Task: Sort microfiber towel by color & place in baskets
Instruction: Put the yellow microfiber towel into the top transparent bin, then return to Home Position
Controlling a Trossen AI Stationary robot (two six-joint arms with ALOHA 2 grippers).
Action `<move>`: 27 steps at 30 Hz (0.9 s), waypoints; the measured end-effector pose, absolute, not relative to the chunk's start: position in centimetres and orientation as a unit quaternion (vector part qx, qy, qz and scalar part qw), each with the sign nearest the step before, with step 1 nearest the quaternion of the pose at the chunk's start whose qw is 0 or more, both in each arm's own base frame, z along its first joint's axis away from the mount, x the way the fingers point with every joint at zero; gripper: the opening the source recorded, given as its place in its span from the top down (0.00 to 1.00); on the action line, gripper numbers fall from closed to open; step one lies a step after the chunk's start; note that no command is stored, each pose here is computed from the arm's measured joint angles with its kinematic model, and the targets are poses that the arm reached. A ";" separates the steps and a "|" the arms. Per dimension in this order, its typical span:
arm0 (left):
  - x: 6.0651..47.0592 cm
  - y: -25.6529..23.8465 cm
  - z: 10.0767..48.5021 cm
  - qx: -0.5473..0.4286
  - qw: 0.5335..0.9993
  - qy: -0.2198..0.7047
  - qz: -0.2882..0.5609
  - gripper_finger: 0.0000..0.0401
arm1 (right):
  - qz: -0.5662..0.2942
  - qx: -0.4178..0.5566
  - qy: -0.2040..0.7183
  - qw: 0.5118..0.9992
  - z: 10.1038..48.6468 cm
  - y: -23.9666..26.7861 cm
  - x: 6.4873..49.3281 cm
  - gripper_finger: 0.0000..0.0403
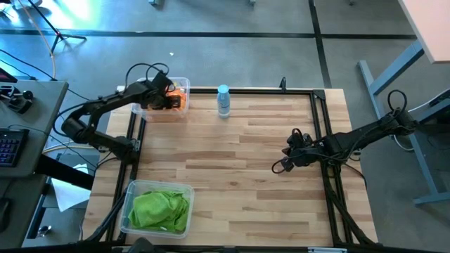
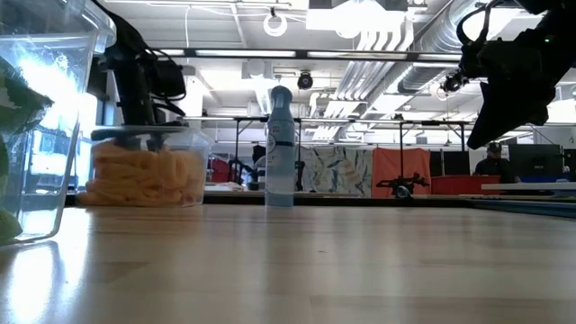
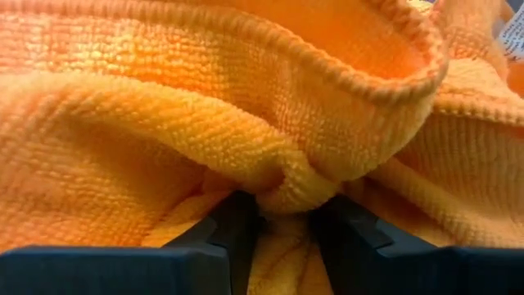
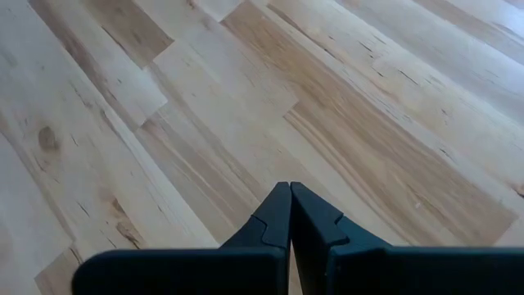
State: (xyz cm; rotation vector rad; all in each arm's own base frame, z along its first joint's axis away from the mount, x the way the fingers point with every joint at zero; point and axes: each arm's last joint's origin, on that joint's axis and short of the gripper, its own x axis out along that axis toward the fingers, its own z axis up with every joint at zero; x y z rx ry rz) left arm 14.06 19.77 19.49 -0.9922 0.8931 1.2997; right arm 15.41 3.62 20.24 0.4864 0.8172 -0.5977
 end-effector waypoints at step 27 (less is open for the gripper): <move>12.2 16.3 30.4 -0.388 0.702 0.230 0.552 0.72 | -0.300 0.215 0.387 0.844 20.2 3.5 15.2 1.00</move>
